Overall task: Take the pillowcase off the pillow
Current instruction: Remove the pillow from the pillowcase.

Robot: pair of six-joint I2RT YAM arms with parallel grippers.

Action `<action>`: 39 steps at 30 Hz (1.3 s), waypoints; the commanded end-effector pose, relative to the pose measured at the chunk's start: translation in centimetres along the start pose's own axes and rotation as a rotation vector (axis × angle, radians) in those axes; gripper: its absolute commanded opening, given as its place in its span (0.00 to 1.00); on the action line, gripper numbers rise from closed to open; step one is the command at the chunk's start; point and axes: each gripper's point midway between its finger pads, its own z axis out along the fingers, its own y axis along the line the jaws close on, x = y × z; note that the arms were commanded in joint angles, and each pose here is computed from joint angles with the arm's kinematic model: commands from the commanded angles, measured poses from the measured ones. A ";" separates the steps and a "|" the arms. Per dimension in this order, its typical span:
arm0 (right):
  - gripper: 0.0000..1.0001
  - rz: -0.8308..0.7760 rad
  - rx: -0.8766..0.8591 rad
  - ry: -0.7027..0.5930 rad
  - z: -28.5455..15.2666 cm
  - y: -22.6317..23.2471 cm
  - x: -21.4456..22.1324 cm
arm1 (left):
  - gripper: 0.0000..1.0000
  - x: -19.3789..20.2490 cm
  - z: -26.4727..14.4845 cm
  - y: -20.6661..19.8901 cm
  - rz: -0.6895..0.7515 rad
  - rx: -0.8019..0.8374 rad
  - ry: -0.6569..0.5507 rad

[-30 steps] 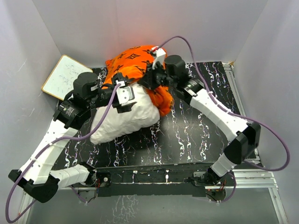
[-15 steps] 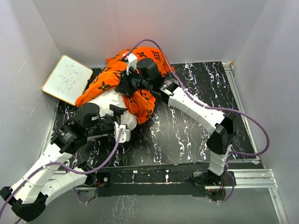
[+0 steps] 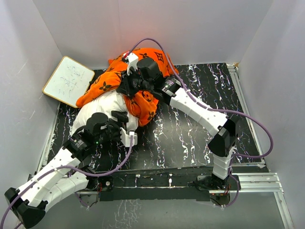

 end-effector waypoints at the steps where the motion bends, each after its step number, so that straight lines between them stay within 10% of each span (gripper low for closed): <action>1: 0.08 -0.094 -0.028 -0.307 -3.3 2.5 -10.0 | 0.49 3.4 0.2 1.9 0.045 -0.125 0.173; 5: 0.08 -0.116 0.039 -0.295 -3.7 0.4 -9.8 | 0.00 3.4 -0.8 5.5 0.101 -0.267 0.212; 21: 0.08 -0.063 0.334 -0.352 -12.4 -12.8 -9.8 | 0.00 -6.5 -14.4 28.0 0.217 -0.837 0.133; 39: 0.09 0.031 0.530 -0.281 -19.2 -18.7 -1.0 | 0.00 -10.2 -20.7 38.3 0.203 -1.114 0.152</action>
